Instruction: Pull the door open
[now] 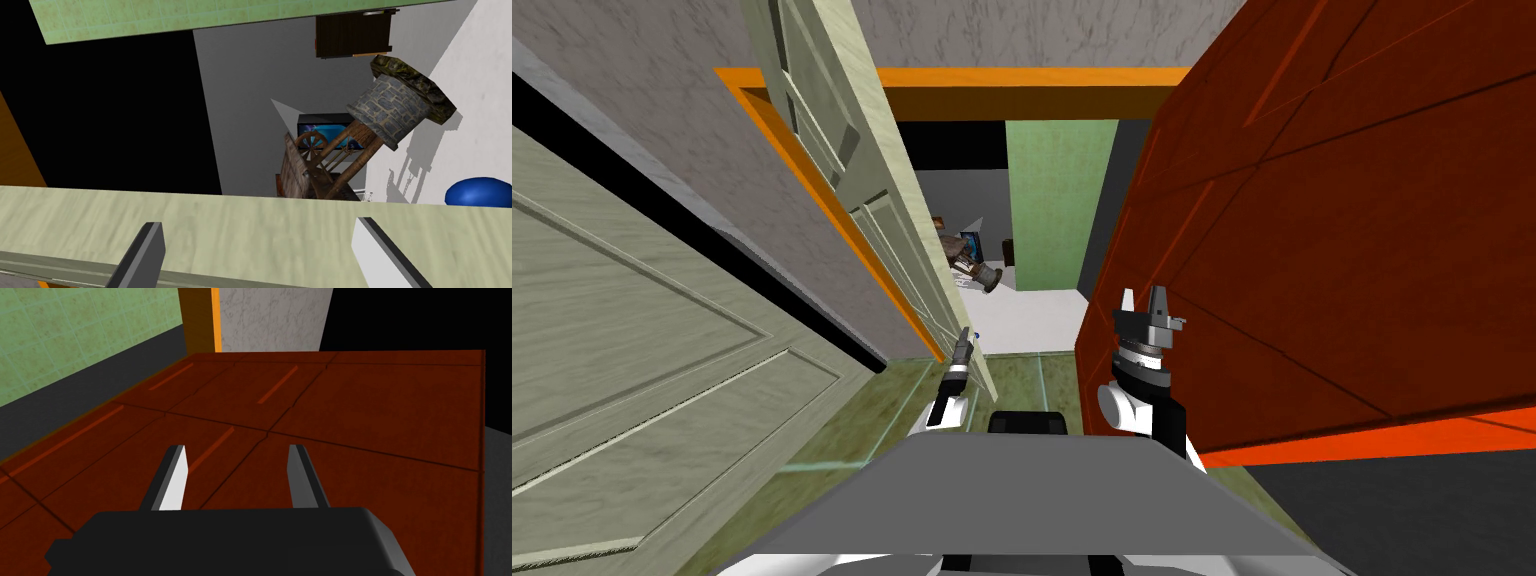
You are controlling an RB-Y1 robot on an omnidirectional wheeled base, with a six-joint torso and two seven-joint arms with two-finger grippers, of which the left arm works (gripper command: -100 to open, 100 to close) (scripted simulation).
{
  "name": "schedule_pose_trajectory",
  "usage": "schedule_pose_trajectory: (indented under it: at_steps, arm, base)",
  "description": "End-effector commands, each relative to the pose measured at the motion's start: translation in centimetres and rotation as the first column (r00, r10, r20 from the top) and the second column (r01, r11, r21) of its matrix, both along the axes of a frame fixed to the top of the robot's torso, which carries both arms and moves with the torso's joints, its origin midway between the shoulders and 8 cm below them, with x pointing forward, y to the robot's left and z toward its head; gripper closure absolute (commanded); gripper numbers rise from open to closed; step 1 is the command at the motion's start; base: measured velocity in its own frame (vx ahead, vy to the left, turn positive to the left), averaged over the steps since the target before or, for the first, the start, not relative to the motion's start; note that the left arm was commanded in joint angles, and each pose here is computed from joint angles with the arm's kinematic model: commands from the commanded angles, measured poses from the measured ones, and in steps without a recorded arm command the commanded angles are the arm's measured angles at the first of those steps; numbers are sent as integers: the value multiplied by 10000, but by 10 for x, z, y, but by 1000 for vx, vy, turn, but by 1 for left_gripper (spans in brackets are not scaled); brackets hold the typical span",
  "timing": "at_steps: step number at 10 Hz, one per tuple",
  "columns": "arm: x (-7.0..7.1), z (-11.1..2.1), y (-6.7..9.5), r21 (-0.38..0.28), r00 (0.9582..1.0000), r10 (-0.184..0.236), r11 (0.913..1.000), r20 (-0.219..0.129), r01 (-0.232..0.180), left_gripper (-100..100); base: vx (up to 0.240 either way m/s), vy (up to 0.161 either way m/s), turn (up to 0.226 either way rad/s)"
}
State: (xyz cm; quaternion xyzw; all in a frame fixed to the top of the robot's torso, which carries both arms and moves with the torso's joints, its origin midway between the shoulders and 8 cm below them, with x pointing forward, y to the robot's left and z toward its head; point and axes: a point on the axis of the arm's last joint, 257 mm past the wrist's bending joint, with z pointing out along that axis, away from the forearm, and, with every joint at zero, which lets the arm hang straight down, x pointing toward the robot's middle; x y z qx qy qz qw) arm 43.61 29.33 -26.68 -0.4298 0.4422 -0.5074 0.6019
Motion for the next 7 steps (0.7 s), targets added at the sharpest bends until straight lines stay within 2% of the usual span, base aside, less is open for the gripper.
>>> schedule_pose_trajectory:
  at_steps: [1,2,4,7]
  arm:
    - [0,-14,3,-57,9996,47,10000,-292,-48,-100]
    - [0,-19,2,-95,9992,42,9999,-392,-45,-100]
    - [0,-19,2,-95,9992,42,9999,-392,-45,-100]
    - [0,-36,0,-212,9976,24,9998,-686,-38,-100]
  base:
    - [94,-6,-35]
    - [95,-4,-40]
    - [45,-1,-13]
    - [65,2,-21]
